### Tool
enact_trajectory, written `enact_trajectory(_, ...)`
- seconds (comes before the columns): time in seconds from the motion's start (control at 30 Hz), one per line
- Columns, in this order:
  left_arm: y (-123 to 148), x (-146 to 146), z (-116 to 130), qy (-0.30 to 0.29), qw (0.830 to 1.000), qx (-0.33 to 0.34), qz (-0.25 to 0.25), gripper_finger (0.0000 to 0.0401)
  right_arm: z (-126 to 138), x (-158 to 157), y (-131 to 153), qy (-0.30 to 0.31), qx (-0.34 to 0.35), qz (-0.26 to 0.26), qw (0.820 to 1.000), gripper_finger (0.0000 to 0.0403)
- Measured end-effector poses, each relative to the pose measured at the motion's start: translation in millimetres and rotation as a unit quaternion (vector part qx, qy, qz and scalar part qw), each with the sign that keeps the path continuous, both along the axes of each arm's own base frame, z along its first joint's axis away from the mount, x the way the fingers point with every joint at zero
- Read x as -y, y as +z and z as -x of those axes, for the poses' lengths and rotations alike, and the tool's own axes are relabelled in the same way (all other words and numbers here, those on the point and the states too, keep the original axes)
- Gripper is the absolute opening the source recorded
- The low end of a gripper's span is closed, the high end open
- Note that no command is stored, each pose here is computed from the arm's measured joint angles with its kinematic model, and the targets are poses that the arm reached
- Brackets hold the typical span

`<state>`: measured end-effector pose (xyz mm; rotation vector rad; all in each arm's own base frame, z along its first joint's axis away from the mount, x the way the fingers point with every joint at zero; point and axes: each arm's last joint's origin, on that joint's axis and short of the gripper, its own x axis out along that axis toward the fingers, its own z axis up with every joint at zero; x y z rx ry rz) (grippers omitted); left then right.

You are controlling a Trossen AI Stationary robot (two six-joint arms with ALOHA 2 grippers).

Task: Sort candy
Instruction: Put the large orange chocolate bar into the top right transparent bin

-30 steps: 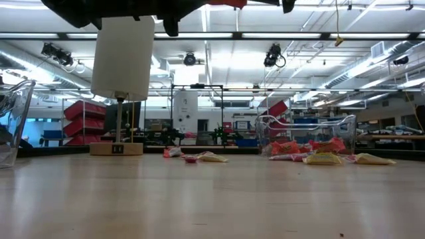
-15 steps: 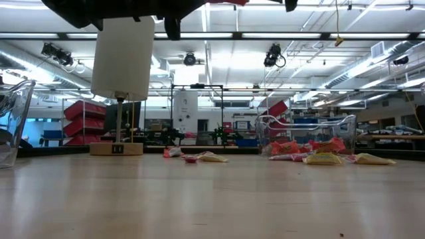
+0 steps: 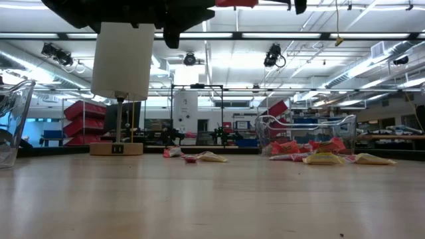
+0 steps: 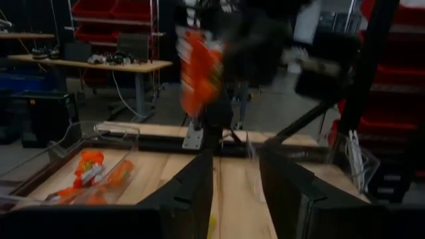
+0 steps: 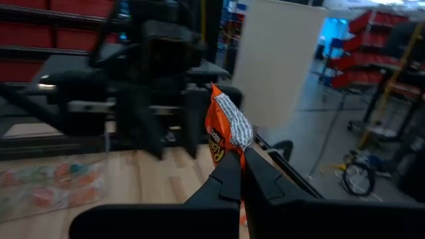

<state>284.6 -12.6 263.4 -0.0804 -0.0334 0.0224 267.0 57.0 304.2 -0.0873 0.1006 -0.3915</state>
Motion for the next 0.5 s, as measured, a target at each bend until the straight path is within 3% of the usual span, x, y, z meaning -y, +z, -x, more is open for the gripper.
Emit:
enact_trajectory(0.27,-7,0,0,0.0,0.999,-0.039,-0.027,0.0137,34,42,17,-0.079,-0.013,-0.054,0.995,0.0)
enact_trajectory(0.5,-8,1,0,-0.005,0.998,-0.042,-0.039,0.0137,64,96,23,-0.151,-0.059,-0.134,0.978,0.0)
